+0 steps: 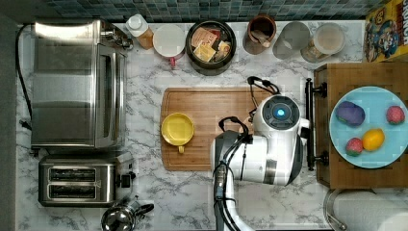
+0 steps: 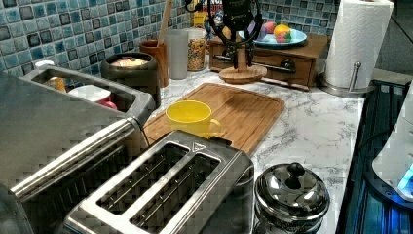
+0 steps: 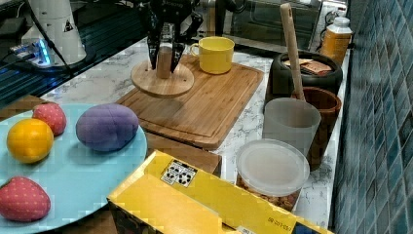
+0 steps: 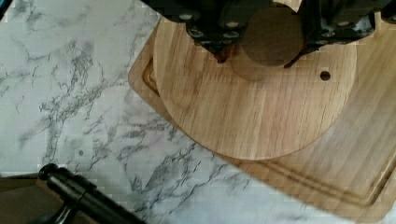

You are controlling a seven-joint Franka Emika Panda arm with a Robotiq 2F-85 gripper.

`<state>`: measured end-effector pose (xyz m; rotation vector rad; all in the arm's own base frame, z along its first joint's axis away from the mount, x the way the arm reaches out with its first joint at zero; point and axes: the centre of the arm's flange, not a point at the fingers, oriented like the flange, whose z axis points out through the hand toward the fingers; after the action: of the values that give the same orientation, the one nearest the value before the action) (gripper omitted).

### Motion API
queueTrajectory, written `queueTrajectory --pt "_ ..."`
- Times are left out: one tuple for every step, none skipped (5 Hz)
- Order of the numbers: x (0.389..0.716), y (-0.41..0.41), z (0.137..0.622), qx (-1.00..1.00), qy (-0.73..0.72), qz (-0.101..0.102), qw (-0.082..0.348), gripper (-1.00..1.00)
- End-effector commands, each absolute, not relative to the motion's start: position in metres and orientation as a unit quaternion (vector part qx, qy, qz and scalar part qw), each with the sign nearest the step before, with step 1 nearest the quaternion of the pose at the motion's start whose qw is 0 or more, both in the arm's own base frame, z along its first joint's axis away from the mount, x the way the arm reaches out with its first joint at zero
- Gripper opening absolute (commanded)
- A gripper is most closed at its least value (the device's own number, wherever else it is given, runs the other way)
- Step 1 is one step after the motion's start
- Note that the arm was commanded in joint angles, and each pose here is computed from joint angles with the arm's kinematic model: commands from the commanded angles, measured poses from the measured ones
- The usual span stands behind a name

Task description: Place the lid on the board.

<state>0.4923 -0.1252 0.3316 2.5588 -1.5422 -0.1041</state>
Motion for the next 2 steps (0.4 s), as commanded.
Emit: queueTrajectory --pt "0.5137 -0.0978 0.3643 0.857 -0.508 0.072 0.042 -1.0" --pt "0.5191 -0.0986 0.3551 0.851 -0.517 0.083 0.047 -1.0"
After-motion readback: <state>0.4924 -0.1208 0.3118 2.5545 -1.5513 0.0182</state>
